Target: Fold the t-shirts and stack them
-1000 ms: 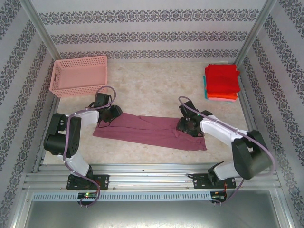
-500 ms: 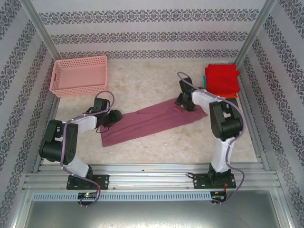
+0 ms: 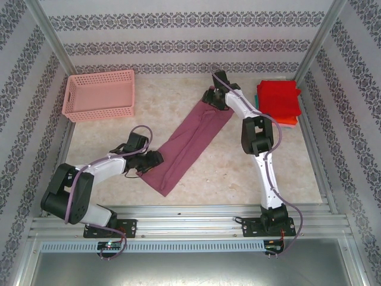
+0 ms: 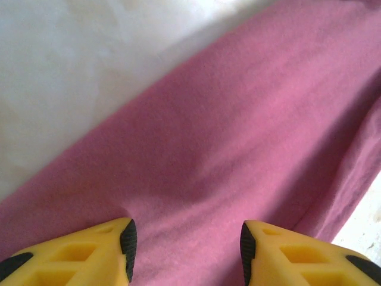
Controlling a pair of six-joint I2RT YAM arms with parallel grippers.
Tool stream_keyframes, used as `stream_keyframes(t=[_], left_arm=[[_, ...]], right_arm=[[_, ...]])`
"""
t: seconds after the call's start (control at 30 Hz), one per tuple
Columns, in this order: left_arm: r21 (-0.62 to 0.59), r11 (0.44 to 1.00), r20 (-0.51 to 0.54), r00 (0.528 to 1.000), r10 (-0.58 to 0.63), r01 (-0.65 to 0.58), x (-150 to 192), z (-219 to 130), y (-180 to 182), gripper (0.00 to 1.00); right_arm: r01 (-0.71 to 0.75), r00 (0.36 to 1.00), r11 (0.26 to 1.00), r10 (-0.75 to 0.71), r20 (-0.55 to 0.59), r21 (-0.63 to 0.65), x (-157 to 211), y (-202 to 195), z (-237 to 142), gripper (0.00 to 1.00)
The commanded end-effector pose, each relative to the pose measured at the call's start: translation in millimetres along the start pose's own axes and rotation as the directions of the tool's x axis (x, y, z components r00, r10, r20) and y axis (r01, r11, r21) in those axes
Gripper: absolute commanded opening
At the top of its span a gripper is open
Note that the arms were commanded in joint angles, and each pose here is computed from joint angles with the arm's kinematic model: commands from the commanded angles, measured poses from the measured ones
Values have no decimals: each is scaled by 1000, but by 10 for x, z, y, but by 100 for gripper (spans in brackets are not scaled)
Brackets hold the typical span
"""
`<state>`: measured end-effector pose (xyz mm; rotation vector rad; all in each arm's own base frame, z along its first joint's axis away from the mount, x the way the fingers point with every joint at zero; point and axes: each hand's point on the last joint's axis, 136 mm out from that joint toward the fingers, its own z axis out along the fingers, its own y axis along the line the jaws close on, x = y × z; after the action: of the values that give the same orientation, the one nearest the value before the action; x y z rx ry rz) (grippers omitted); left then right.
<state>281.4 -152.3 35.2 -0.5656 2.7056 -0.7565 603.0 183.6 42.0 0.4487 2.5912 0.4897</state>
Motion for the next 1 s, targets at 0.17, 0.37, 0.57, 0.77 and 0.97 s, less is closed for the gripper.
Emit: stream_keyframes(t=[0.17, 0.37, 0.57, 0.77, 0.97], left_arm=[[-10, 996, 130, 988, 89, -88, -247, -435, -192, 56], [-148, 980, 118, 981, 154, -136, -410, -431, 117, 57], [-141, 969, -27, 979, 201, -203, -126, -242, 280, 51], [-145, 970, -73, 979, 188, -197, 87, -240, 365, 27], [-147, 982, -105, 989, 106, -121, 312, -201, 493, 24]], right_arm=[[127, 980, 990, -116, 163, -58, -115, 276, -870, 64], [-9, 976, 999, 18, 218, -41, 294, -211, -1060, 61], [-69, 995, 997, 72, 75, -38, 792, -439, -751, 45], [-65, 998, 997, 65, -3, -33, 979, -388, -462, 30], [-51, 996, 998, 48, -77, -40, 942, -253, -142, 27]])
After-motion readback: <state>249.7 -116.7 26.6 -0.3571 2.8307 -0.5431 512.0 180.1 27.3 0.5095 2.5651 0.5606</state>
